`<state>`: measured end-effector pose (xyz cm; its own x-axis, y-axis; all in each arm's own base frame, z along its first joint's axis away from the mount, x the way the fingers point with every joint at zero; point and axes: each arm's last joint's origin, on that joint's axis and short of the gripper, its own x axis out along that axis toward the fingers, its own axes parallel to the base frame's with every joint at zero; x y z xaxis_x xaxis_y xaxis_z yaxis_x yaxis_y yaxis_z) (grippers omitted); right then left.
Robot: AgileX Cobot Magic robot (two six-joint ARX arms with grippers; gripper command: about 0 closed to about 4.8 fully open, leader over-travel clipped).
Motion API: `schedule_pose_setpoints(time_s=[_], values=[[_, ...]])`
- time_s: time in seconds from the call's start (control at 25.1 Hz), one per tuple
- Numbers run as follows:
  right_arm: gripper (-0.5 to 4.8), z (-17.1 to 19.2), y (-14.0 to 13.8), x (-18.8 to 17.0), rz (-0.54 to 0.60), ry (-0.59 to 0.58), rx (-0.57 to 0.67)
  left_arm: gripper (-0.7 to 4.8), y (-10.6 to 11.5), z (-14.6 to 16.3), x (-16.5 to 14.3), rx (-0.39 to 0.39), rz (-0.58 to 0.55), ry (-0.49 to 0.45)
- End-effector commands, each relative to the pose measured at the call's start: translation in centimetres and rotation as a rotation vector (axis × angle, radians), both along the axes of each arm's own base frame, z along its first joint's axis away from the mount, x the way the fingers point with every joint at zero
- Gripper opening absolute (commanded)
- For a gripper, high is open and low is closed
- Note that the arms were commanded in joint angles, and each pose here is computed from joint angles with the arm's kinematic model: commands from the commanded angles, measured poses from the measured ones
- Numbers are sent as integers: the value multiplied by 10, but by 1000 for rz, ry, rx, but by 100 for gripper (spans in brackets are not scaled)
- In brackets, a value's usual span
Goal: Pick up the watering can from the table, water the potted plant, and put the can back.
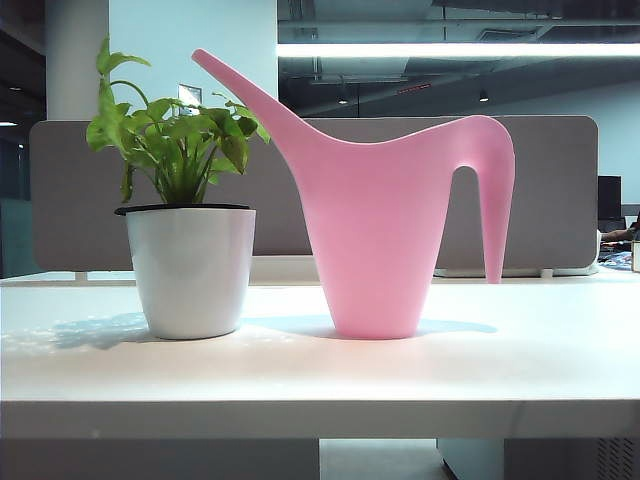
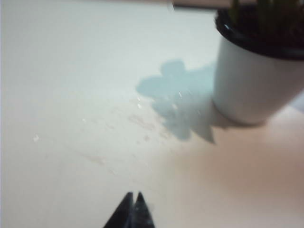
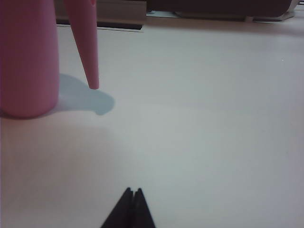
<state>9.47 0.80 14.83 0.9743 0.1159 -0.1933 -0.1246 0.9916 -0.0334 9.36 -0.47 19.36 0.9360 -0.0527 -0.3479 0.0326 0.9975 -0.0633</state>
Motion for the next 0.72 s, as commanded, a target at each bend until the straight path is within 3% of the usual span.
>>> schedule_pose_setpoints(time_s=[0.04,0.16,0.4,0.52,0.72], values=[[4,1,0,0,-2,-5,3,3,-7,33,3,10,-73,122],[4,1,0,0,-2,-5,3,3,-18,74,13,17,-162,133],[4,1,0,0,-2,-5,3,3,-47,156,15,4,-389,-16],[4,1,0,0,-2,-5,3,3,-55,177,3,121,-539,-41],[4,1,0,0,-2,-5,3,3,-52,199,-11,282,-647,119]])
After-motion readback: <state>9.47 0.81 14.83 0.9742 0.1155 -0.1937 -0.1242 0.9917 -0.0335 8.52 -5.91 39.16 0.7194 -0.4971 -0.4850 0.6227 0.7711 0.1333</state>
